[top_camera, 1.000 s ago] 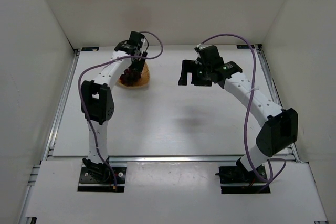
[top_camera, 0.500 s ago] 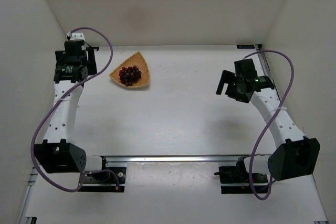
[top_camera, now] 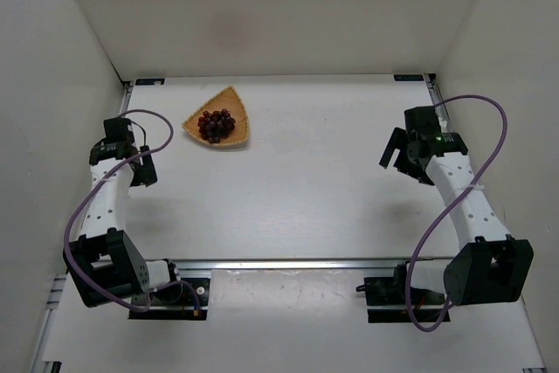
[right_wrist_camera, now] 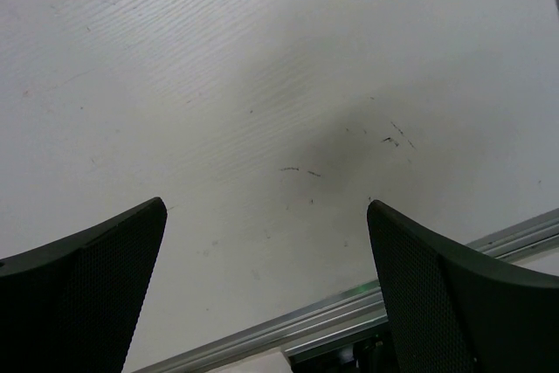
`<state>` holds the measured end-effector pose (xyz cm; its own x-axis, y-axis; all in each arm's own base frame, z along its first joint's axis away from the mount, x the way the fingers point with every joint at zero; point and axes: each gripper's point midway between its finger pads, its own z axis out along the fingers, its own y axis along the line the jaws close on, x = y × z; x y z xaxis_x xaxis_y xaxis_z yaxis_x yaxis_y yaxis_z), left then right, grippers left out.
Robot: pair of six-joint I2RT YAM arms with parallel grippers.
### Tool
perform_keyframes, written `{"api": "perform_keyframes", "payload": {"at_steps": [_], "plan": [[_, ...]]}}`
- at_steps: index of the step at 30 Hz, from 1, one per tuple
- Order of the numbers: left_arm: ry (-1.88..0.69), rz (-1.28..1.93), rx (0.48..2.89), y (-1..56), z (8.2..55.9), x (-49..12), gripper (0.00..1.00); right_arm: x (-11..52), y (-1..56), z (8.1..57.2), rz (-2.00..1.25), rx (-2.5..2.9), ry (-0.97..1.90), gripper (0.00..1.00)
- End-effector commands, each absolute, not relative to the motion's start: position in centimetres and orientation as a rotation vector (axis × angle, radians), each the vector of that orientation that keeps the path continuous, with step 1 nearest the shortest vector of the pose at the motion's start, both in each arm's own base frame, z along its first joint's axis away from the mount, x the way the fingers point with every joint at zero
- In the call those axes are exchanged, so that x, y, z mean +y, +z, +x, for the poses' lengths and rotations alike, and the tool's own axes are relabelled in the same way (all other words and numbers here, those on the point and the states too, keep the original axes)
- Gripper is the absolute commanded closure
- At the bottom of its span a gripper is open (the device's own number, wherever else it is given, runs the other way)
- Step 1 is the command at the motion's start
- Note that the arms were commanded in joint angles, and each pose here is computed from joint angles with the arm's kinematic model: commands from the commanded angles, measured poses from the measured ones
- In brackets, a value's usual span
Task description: Place and organize the fake fruits in the fruit bowl
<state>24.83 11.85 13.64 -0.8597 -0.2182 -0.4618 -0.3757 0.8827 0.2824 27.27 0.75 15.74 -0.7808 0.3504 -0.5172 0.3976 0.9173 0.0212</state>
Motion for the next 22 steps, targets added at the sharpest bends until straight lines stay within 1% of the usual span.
{"api": "perform_keyframes", "payload": {"at_steps": [1,5,22], "plan": [[0.47,-0.457,2.585,14.33,25.49,11.95,0.0,0.37,15.61,27.3,0.567,2.547,-0.148,0.0],[0.424,-0.46,2.576,14.56,26.14,11.52,0.0,0.37,15.62,27.3,0.567,2.547,-0.148,0.0],[0.409,-0.468,2.593,13.97,26.05,11.29,0.0,0.4,14.62,27.21,0.579,2.57,-0.158,0.0]]}}
